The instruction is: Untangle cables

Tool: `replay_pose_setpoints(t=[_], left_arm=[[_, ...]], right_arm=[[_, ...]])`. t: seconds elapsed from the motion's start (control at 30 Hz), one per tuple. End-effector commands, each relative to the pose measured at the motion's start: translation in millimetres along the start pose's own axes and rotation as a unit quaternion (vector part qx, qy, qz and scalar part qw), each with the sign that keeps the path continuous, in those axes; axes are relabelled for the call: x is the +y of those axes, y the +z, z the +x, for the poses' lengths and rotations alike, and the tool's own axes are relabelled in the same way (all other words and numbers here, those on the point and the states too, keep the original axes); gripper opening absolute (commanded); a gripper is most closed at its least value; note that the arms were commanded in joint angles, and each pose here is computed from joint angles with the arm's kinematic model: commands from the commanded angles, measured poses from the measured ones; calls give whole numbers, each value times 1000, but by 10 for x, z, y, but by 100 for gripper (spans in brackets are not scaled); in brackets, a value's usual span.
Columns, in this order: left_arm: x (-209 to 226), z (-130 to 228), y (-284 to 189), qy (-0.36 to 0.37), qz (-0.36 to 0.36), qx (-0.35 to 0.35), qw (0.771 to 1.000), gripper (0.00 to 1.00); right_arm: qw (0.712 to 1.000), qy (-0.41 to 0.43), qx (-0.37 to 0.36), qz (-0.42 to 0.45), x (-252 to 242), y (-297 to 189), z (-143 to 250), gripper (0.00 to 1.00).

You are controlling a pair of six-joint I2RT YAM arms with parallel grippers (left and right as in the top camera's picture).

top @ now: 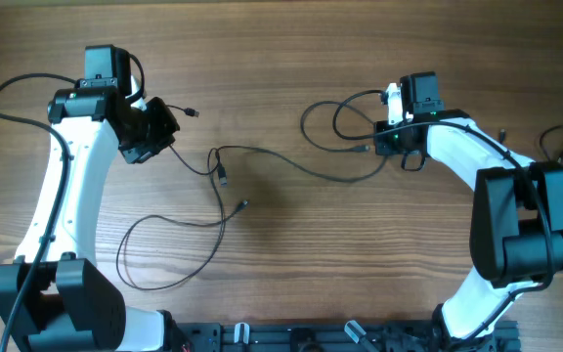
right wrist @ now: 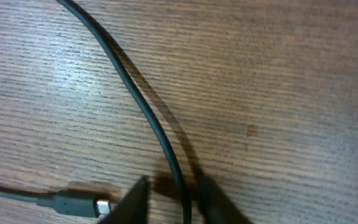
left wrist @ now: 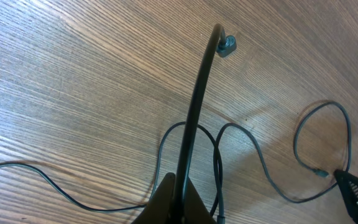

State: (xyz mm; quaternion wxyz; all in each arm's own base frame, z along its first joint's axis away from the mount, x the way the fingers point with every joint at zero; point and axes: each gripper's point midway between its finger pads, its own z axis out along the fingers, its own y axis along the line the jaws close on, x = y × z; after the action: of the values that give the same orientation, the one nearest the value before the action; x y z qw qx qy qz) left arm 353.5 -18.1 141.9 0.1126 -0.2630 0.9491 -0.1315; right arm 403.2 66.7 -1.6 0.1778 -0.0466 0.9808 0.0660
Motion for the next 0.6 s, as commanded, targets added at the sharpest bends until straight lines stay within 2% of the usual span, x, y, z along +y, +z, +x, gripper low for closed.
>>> replay_pose_setpoints(t=[0.0,0.1,0.33,0.57], left_arm=[[37,8,3,-2,-8,-2,1000,4],[38,9,3,-2,-8,-2,1000,4],[40,14,2,-2,-9,-1,1000,4],[55,7,2,2,-13,-3,1000,4]], right_arm=[[998,40,47,-2,17,181,265,14],[996,68,56,1,15,176,310,4],[993,101,68,5,17,44,337,4],[988,127,18,85,-407,-577,33,4]])
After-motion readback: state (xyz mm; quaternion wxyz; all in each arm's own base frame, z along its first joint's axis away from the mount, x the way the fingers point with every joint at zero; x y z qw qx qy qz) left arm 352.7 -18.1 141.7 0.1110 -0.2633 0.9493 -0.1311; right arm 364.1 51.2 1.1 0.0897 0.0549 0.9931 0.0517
